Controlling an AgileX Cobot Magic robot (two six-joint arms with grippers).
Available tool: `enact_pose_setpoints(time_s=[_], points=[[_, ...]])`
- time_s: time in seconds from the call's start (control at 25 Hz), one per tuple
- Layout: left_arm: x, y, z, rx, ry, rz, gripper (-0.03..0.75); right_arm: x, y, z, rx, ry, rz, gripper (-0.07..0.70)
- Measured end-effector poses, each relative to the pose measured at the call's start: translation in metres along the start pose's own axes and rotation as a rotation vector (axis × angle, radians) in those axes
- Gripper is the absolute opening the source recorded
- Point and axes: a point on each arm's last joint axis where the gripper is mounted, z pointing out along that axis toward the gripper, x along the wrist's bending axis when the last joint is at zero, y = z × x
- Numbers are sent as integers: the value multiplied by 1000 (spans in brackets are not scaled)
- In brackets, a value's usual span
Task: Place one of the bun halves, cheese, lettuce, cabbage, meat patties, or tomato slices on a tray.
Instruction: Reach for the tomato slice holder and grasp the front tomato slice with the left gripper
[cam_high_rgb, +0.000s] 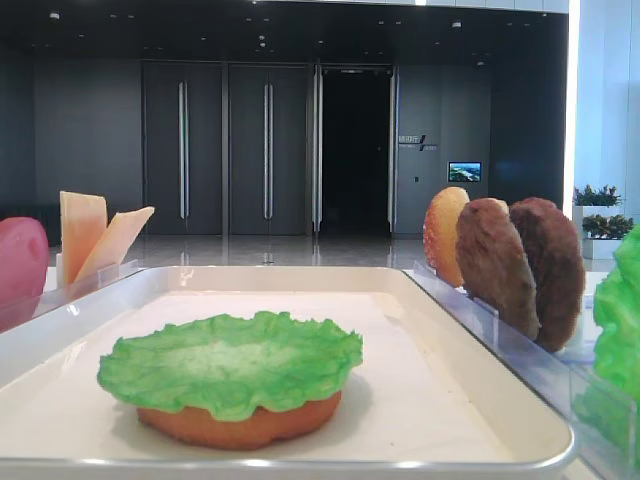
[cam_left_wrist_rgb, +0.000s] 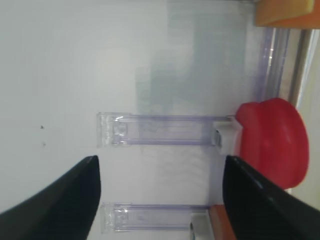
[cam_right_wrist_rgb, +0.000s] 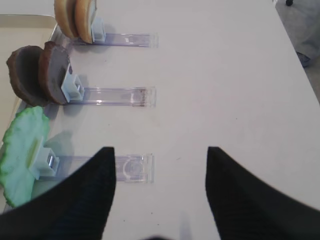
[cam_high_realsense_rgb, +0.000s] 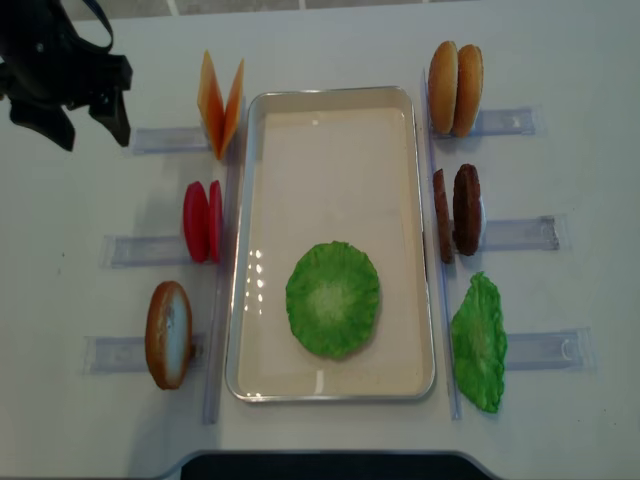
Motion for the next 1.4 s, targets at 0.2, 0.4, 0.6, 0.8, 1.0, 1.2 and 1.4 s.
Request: enact_pose_setpoints(time_s=[0.2, 0.4, 0.6, 0.8, 1.0, 1.2, 1.4], points=[[-35, -4, -2, -1, -28, 15, 578, 0, 0, 0, 0, 0, 0, 414], [-67, -12, -4, -1, -44, 24, 578, 0, 0, 0, 0, 0, 0, 414], [-100, -20, 0, 19, -51, 46, 578, 0, 0, 0, 0, 0, 0, 414], [-121, -25, 12, 53, -45, 72, 578, 0, 0, 0, 0, 1, 0, 414], [-129, -26, 24, 81, -33, 85, 578, 0, 0, 0, 0, 1, 0, 414], [-134, -25, 35, 101, -17, 85, 578, 0, 0, 0, 0, 1, 0, 414], [-136, -23, 46, 126, 0, 88, 578, 0, 0, 0, 0, 1, 0, 414]])
